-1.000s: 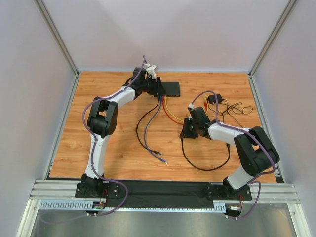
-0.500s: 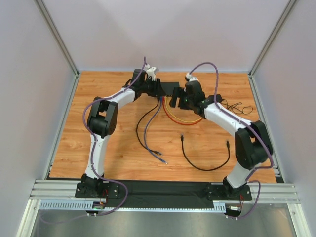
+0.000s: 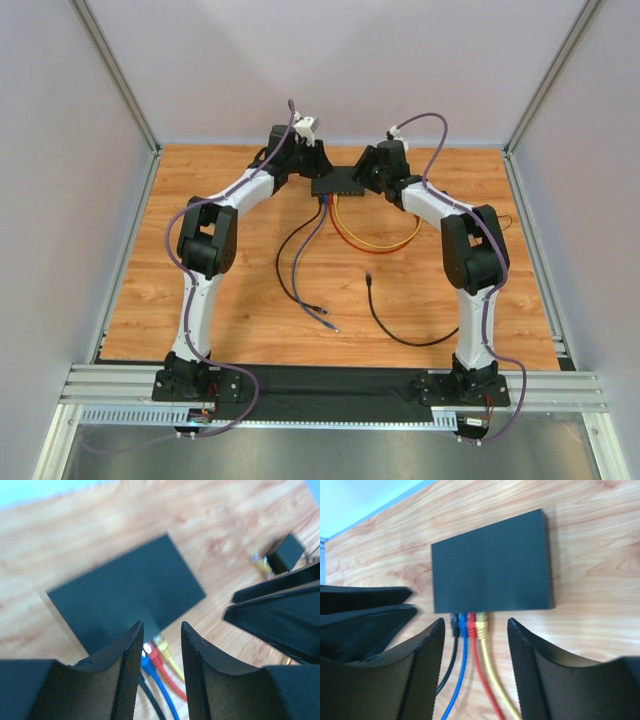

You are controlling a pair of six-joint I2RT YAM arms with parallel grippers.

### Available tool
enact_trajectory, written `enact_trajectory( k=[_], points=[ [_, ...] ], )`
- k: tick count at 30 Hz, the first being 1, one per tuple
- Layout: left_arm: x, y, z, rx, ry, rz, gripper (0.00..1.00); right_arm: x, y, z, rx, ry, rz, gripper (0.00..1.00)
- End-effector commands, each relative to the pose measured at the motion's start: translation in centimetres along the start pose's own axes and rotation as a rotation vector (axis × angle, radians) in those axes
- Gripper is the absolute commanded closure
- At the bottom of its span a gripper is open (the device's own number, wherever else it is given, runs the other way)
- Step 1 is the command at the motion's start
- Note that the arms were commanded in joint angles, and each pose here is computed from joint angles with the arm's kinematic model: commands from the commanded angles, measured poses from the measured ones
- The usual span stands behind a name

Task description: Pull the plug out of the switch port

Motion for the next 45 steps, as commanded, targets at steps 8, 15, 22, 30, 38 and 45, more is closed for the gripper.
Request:
enact_trajectory(
  k=[8,15,22,30,38,45],
  points=[
    [-1.9,0.2,-1.6,0.040,-0.053,-0.011,0.63,-2.7,0.4,1.1,-0.084,-0.012,-0.229,0.62],
    [-2.4,0.1,0.1,0.061,-0.011,0.002,0.66,-2.6,0.3,2.2,-0.094,-0.003,-0.246,0.61],
    [-3.0,0.6,0.8,0.104,0.018,-0.010,0.67,-2.9,-0.4,4.3,-0.123,0.035,-0.258,0.61],
    [-3.2,0.9,1.3,0.116,0.030,-0.009,0.69,-3.2,-0.5,4.8,-0.143,0.045,-0.264,0.68],
    [-3.5,1.2,1.8,0.143,0.059,-0.024,0.69,-4.2,-0.6,6.2,-0.176,0.086,-0.286,0.68],
    [-3.8,1.4,2.2,0.169,0.086,-0.027,0.69,-4.9,-1.1,6.8,-0.181,0.104,-0.271,0.66]
  ],
)
Point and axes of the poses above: each gripper's point midway between its finger pads, its own x axis back along the fingers, its own y axis along the line the jaws close on, z = x × y, the point moved 5 cm from there along x, back along the fingers, and after that the axes turned 14 degrees about x, right-handed, at the moved point
